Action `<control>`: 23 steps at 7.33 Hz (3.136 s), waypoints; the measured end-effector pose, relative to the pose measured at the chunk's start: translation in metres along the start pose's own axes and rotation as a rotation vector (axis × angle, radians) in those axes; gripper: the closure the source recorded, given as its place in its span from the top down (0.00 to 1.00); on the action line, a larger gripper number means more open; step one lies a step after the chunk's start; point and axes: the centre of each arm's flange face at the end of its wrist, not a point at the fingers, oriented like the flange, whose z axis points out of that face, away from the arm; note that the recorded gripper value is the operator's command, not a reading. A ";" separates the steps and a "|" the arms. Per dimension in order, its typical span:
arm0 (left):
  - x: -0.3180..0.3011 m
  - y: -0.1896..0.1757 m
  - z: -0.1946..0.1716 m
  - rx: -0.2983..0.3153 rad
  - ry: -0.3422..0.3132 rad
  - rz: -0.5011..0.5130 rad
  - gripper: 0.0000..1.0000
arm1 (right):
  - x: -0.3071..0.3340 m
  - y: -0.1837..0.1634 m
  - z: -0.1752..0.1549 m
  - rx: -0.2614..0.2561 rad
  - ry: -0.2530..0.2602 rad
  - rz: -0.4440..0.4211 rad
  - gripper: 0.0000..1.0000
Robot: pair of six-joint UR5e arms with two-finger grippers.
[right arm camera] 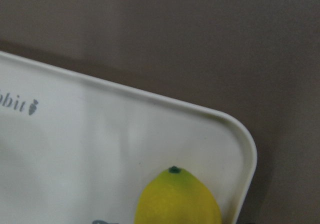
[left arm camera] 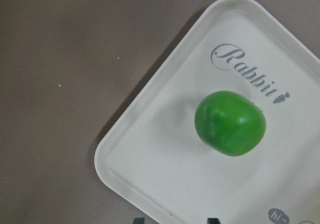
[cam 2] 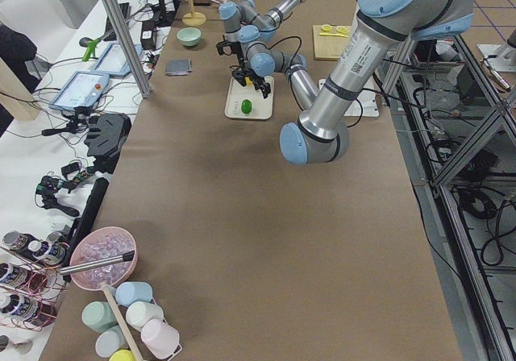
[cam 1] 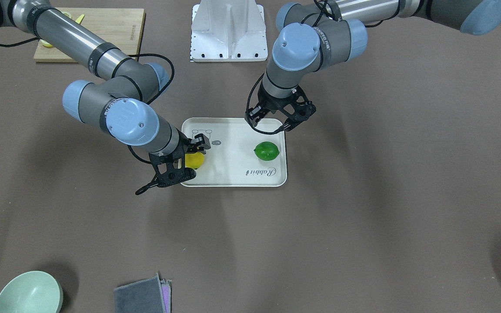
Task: Place all lemons on tray
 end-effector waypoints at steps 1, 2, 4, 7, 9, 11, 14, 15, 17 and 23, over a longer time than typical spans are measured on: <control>-0.003 -0.003 -0.002 0.003 0.001 0.018 0.98 | 0.009 -0.009 -0.016 0.019 -0.004 0.014 0.99; -0.012 -0.010 -0.004 0.010 -0.002 0.048 0.98 | 0.025 -0.020 -0.038 0.039 -0.012 0.039 0.99; -0.050 -0.047 -0.019 0.038 -0.013 0.156 0.98 | 0.083 -0.039 -0.087 0.062 -0.046 0.102 0.98; -0.119 -0.152 -0.057 0.106 -0.074 0.352 0.98 | 0.192 -0.034 -0.151 0.119 -0.078 0.033 0.98; -0.181 -0.229 -0.086 0.113 -0.107 0.473 0.98 | 0.245 0.022 -0.162 0.136 -0.084 -0.007 0.98; -0.246 -0.292 -0.112 0.134 -0.137 0.553 0.98 | 0.289 0.090 -0.167 0.151 -0.064 -0.059 0.99; -0.340 -0.337 -0.130 0.083 -0.132 0.642 0.98 | 0.366 0.161 -0.181 0.197 0.040 0.009 0.99; -0.377 -0.347 -0.133 0.074 -0.139 0.659 0.98 | 0.397 0.176 -0.192 0.213 0.078 0.078 0.99; -0.447 -0.370 -0.136 0.055 -0.161 0.686 0.98 | 0.446 0.200 -0.215 0.232 0.113 0.214 0.99; -0.588 -0.396 -0.159 0.060 -0.159 0.661 0.98 | 0.539 0.225 -0.289 0.148 0.153 0.276 0.93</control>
